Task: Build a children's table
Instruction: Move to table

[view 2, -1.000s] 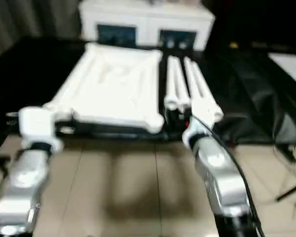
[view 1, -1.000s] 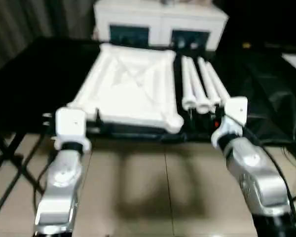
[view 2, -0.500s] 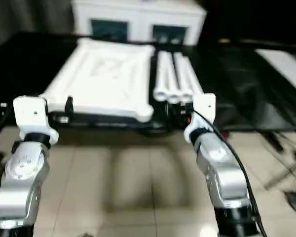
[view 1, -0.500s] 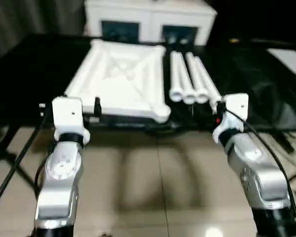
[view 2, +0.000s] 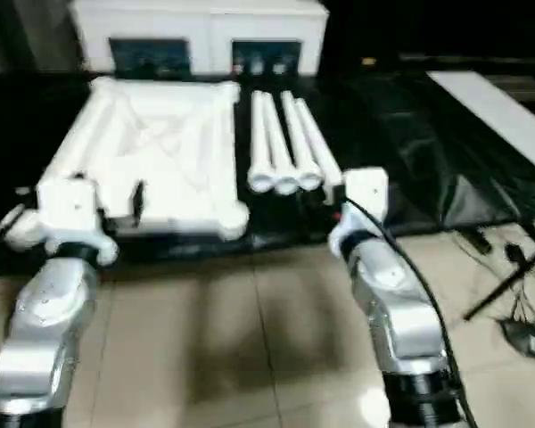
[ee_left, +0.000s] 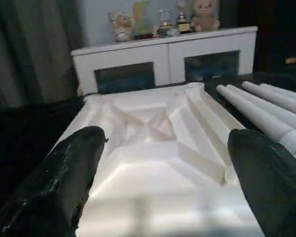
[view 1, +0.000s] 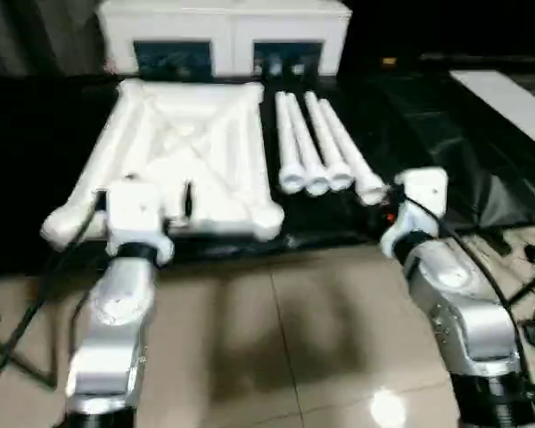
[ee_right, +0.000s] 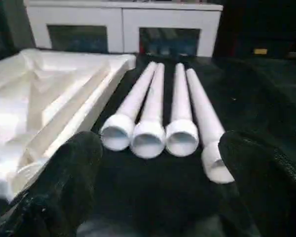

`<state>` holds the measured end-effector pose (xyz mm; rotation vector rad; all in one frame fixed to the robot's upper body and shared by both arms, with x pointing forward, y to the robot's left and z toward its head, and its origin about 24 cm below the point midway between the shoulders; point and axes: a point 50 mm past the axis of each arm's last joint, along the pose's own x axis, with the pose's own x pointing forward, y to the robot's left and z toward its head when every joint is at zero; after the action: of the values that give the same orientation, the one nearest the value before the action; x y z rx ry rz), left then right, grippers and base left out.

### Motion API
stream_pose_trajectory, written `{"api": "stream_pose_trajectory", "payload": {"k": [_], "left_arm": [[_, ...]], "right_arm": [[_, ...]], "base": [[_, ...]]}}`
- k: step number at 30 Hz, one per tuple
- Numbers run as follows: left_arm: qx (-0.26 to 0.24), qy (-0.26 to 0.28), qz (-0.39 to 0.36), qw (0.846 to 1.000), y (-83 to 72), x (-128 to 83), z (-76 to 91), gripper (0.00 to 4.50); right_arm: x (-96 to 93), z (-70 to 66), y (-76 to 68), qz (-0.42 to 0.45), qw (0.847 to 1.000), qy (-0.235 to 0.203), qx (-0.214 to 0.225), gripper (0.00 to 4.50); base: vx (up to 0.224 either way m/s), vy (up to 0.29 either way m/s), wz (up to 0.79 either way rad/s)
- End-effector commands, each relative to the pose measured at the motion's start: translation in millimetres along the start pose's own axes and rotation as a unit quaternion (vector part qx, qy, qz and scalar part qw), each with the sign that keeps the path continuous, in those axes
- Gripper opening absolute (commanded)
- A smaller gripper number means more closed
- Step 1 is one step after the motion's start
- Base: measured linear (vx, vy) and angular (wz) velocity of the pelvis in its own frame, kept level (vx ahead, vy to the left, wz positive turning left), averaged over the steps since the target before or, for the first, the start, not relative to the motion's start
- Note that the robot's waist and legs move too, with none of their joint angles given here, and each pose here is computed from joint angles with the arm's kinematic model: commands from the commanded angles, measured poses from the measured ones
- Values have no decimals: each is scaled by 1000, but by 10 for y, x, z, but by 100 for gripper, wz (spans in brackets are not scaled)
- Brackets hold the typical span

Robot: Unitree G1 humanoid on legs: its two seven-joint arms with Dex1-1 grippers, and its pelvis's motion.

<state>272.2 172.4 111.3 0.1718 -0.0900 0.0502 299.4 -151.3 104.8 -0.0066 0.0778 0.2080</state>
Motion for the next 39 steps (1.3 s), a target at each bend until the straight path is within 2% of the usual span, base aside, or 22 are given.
{"api": "stream_pose_trajectory", "payload": {"k": [1, 5, 8, 14, 20, 28, 35, 37, 38, 39], "left_arm": [[-9, -1, -20, 1000, -109, 12, 19, 450], [-7, -1, -19, 1000, -104, 10, 17, 450], [-3, 0, -17, 1000, -86, 13, 15, 450], [5, 0, -14, 1000, -40, 9, 17, 450], [10, 1, -16, 1000, -18, 5, 13, 450], [14, 3, -41, 999, -85, 17, 14, 450], [15, 24, -99, 995, -189, -17, -60, 450], [7, 28, -168, 985, -258, -68, -91, 450], [1, 19, -230, 973, -264, -124, -87, 450], [0, 18, -234, 972, -264, -128, -86, 450]], "right_arm": [[-19, 7, -105, -19, 1000, 2, -15, 421], [-18, 12, -105, -18, 1000, 1, -18, 421], [-17, 16, -99, -15, 1000, -2, -14, 421], [-17, 39, -29, 17, 998, -2, -66, 421], [-23, 26, -57, 0, 1000, -4, -17, 421], [-64, -13, -82, -4, 1000, 1, -22, 421], [-106, 27, -36, 52, 998, -9, -36, 421], [-155, 60, 23, 110, 993, -17, -47, 421], [-213, 73, 57, 164, 985, -13, -55, 421], [-217, 73, 60, 168, 984, -12, -56, 421]], "base": [[234, 21, -39], [188, 74, -11], [-48, 39, -21], [124, -14, 17], [146, 23, 35], [184, 42, 6], [151, -29, -2], [-42, 48, -9], [-27, 66, -7], [29, 91, -4]]}}
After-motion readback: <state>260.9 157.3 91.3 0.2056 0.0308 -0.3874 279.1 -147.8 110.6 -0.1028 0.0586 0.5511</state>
